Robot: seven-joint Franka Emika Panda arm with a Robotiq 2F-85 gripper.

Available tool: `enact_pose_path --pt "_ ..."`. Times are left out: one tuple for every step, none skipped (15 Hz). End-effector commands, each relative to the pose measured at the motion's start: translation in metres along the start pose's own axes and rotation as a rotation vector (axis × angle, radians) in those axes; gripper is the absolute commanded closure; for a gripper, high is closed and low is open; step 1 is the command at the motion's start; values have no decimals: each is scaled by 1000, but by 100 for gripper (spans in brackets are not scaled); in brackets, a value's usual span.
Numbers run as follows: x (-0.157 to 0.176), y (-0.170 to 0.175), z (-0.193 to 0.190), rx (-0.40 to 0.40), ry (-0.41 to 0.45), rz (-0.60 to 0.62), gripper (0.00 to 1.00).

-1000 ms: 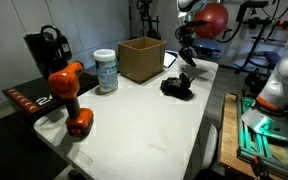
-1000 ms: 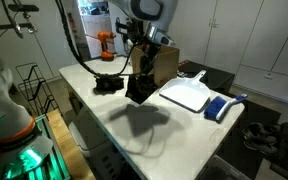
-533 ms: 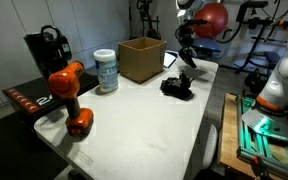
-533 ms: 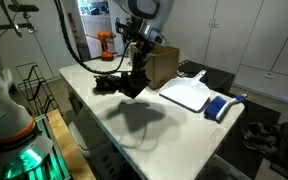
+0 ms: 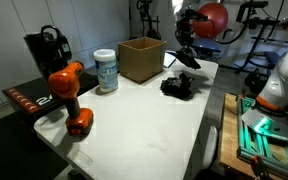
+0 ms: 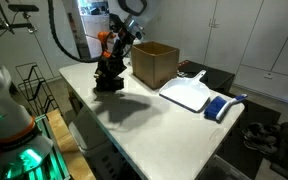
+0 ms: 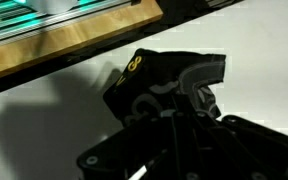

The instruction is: Pick up the second glove from the right and put it on the leftmost glove, pick up the glove to the right of the stacked glove and put it on the stack of gloves, pick up the rightmost glove and put it on the stack of gloves, pick up all the gloves and put them in the cardboard box

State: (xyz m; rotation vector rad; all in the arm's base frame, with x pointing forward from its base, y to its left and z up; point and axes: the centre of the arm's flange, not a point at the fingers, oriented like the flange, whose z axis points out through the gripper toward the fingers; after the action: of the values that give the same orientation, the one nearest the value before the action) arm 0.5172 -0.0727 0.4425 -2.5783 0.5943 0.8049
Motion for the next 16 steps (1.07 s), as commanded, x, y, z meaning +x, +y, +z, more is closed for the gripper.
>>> enact_pose_path --pt "-2 -28 35 83 -79 60 100" --pt "1 -34 44 88 -97 80 100" --pt "3 -39 54 87 -114 103 100" --pt "6 -42 62 83 -125 123 100" --pt "11 -44 70 79 -129 148 100" --pt "18 -44 79 72 -126 175 100" --pt "22 -45 85 66 -112 194 100" --pt "31 -43 92 53 -91 214 100" --pt "37 -42 97 43 -68 235 100" --pt "44 -41 102 38 -47 256 100" --pt "50 -40 106 32 -23 270 100" --pt "55 -40 110 25 -8 284 100" --pt "60 -39 114 17 1 284 100" --pt "62 -40 117 0 19 296 74" --pt "64 -40 118 -6 25 286 73" --pt "63 -41 119 -12 41 278 68"
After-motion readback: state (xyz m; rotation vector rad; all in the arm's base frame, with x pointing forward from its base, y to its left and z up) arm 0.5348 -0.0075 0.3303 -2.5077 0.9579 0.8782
